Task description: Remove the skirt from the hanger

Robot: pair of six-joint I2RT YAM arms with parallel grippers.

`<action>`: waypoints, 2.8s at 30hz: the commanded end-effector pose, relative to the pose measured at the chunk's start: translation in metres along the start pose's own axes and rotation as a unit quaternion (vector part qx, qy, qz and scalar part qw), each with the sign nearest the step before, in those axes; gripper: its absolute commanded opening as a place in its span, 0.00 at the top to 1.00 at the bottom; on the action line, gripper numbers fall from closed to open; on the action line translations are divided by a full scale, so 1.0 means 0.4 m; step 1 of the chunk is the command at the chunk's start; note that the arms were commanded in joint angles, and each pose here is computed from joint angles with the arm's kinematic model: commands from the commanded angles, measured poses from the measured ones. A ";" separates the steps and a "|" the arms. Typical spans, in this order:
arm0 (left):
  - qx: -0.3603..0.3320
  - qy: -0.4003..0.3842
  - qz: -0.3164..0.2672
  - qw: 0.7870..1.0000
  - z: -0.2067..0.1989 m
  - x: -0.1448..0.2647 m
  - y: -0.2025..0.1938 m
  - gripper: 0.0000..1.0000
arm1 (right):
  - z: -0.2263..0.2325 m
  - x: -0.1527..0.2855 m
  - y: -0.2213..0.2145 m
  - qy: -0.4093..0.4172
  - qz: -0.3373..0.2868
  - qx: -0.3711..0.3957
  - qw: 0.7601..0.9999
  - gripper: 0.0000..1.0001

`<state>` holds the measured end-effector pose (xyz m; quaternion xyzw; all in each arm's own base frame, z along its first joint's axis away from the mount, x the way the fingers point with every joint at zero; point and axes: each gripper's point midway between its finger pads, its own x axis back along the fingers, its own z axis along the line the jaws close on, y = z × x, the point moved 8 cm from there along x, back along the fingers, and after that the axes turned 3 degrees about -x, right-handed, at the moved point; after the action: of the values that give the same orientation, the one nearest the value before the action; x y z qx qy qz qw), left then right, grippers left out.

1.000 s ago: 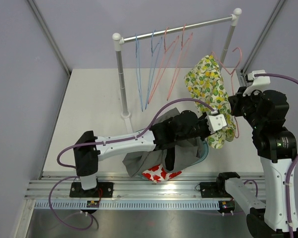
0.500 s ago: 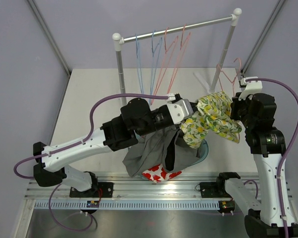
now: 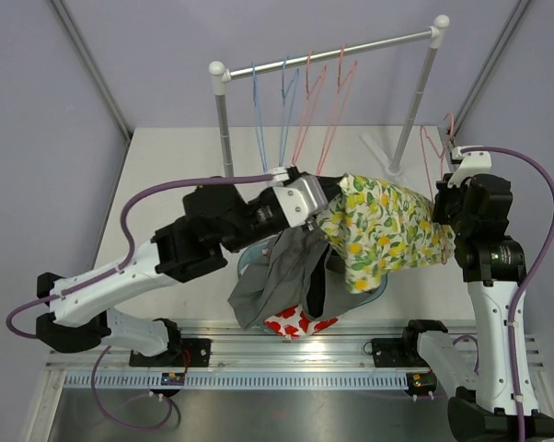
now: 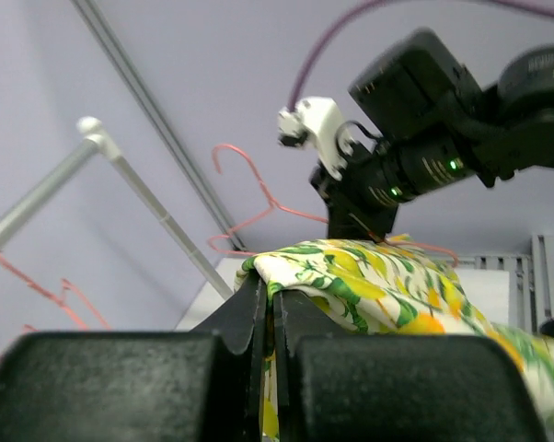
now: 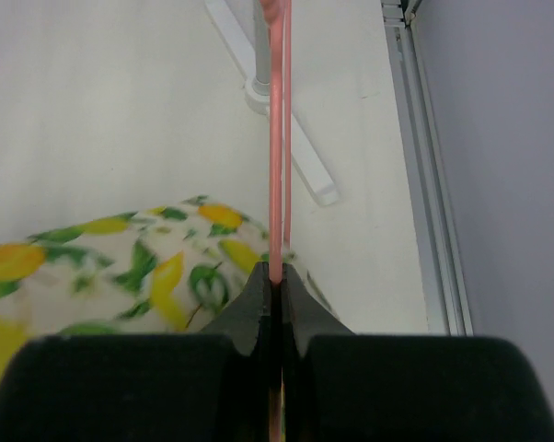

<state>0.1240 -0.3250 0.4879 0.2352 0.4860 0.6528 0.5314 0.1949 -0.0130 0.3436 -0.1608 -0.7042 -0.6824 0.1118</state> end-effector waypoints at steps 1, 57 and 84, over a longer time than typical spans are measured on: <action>-0.018 0.093 -0.112 0.989 0.124 0.115 0.208 1.00 | -0.010 -0.008 0.029 -0.007 -0.038 0.000 0.999 1.00; 0.024 0.286 0.273 0.918 0.008 0.700 -0.345 0.01 | 0.107 -0.247 0.408 0.227 -0.067 -0.019 0.971 1.00; 0.150 0.299 0.162 0.928 0.013 0.752 -0.271 0.01 | 0.158 0.006 0.285 0.387 -0.082 0.225 0.891 0.01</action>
<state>0.0816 -0.0514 0.3135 0.1950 0.6446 0.7119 0.1990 0.2978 0.0224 0.4346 0.0442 -0.7422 -0.6099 0.2742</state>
